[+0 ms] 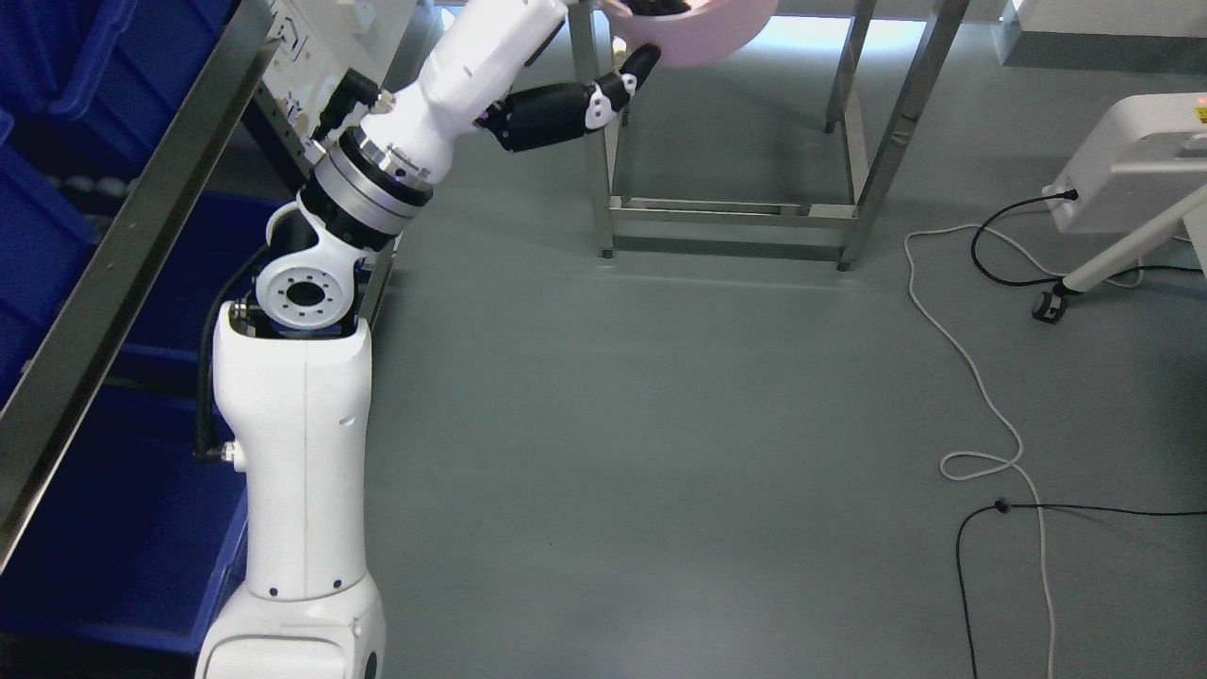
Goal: Stack pink IKEA bowls on left shelf middle
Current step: 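Carry the stacked bowls toward the shelf of blue bins while turning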
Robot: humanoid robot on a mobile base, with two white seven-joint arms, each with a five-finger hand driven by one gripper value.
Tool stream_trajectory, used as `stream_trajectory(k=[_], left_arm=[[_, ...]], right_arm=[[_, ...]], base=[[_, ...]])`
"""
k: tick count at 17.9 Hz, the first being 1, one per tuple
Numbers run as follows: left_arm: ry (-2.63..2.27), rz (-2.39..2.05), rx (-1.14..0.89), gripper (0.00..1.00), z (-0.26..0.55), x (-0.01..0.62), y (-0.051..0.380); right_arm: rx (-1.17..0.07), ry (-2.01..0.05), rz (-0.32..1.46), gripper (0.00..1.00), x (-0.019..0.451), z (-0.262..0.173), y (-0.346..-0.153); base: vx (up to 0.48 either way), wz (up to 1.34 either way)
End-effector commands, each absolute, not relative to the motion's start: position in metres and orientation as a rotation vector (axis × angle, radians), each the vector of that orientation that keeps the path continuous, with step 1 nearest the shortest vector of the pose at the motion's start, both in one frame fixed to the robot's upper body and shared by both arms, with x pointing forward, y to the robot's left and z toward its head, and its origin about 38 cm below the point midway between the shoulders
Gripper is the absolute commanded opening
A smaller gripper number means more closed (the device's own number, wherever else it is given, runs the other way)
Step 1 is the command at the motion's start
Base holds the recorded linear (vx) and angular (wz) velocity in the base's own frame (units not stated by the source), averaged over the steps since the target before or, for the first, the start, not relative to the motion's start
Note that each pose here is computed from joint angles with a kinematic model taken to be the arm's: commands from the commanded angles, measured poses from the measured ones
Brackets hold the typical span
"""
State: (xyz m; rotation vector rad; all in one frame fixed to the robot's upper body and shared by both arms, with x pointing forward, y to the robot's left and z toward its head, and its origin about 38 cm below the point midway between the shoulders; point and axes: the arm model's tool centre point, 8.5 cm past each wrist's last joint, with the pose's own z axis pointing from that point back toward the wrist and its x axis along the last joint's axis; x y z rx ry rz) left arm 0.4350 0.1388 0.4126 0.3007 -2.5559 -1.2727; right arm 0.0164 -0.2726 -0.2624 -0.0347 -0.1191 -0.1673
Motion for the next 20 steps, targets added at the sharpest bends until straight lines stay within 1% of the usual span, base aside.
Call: stream_trajectory(k=[1,6,9,17,20], left_arm=[[-2.561,-1.418,0.401,0.01,0.465,0.431,0.122],[-2.577,-1.43,0.469,0.02,0.505,0.426,0.117],[-2.538,-1.494,0.471,0.02,0.505,0.426,0.115],[-2.537,-1.477,0.49,0.02,0.52,0.425,0.117],[-2.546,-1.503,0.518,0.02,0.54,0.419,0.115]], right_arm=[[-0.048,-0.12,-0.165,1.0,0.017,-0.261,-0.283],[-0.05,-0.12,-0.165,1.0,0.017,-0.261,-0.284],[-0.048,-0.12,-0.165,1.0,0.017,-0.261,-0.283],[-0.05,-0.12,-0.165,1.0,0.017,-0.261,-0.284],[-0.048,-0.12,-0.165,1.0,0.017,-0.261,-0.283]], base=[[-0.303,0.32],[-0.298,0.46],[-0.244,0.8],[-0.124,1.11],[-0.042,0.99]])
